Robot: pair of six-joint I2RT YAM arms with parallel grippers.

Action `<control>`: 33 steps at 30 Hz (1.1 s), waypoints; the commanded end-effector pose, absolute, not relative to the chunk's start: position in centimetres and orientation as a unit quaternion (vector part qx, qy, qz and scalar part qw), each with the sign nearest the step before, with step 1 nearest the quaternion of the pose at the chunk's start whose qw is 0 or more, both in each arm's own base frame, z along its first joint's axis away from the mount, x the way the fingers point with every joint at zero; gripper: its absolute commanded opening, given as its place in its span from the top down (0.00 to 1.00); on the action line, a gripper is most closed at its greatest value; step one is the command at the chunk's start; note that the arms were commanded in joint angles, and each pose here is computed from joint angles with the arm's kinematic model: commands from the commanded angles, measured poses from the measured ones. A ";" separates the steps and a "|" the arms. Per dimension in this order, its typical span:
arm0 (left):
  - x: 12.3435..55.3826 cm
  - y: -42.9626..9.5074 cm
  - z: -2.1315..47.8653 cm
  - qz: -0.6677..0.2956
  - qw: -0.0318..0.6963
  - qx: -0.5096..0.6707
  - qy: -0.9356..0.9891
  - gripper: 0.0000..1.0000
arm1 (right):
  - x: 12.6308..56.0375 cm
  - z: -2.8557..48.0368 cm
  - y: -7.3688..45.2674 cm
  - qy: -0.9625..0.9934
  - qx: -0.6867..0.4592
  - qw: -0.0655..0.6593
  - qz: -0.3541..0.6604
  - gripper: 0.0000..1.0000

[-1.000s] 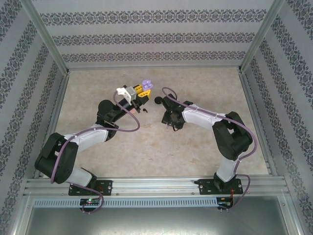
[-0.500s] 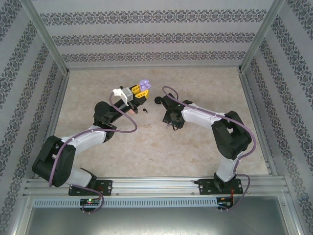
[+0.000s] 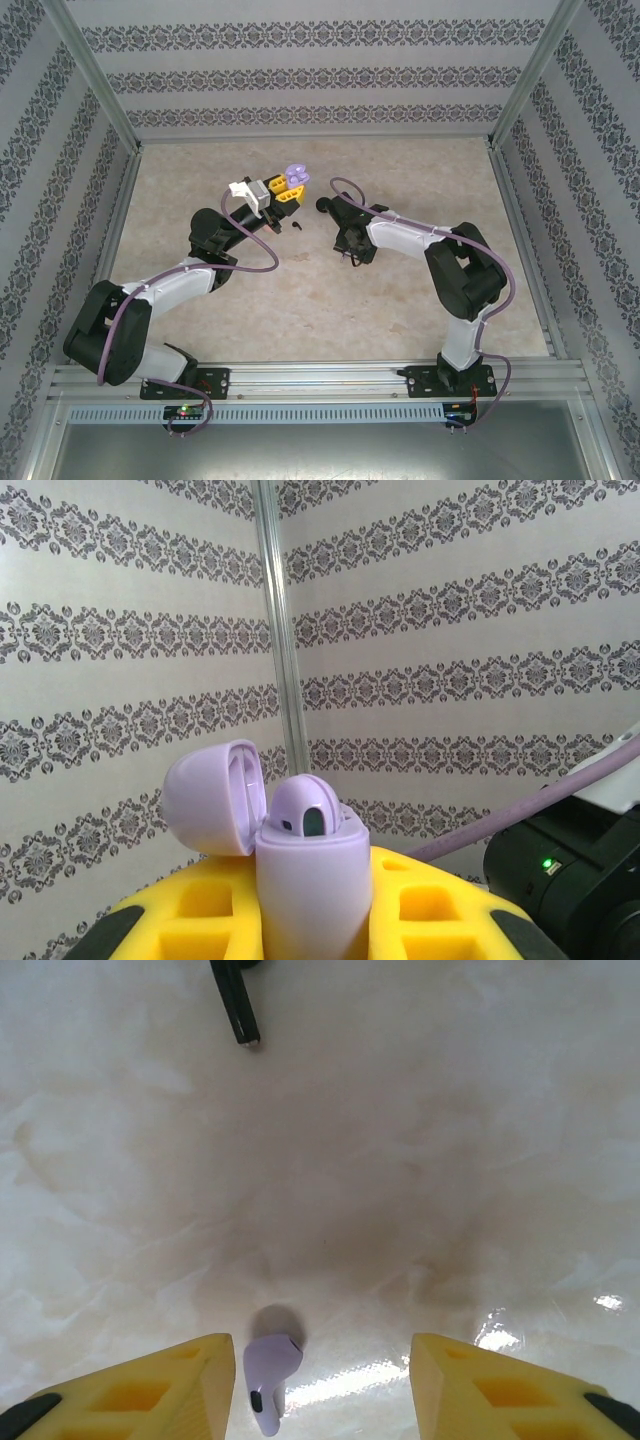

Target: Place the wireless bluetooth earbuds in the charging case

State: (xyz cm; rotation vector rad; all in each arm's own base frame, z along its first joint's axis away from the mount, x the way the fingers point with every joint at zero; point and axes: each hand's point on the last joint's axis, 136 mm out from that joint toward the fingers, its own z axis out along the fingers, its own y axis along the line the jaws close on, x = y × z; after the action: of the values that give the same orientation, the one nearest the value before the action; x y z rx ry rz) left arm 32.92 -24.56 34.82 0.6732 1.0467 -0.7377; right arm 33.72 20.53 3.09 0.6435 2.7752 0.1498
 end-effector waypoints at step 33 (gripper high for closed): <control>32.0 -24.0 35.9 -0.338 0.764 0.310 0.454 1.00 | 33.8 1.1 23.4 0.969 0.210 0.125 0.038 0.62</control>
State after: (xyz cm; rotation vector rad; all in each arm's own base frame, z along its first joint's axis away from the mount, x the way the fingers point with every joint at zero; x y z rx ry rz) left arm 32.85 -24.59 34.31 0.6760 1.0588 -0.7435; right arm 34.19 22.74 1.57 0.6044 2.8067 0.1299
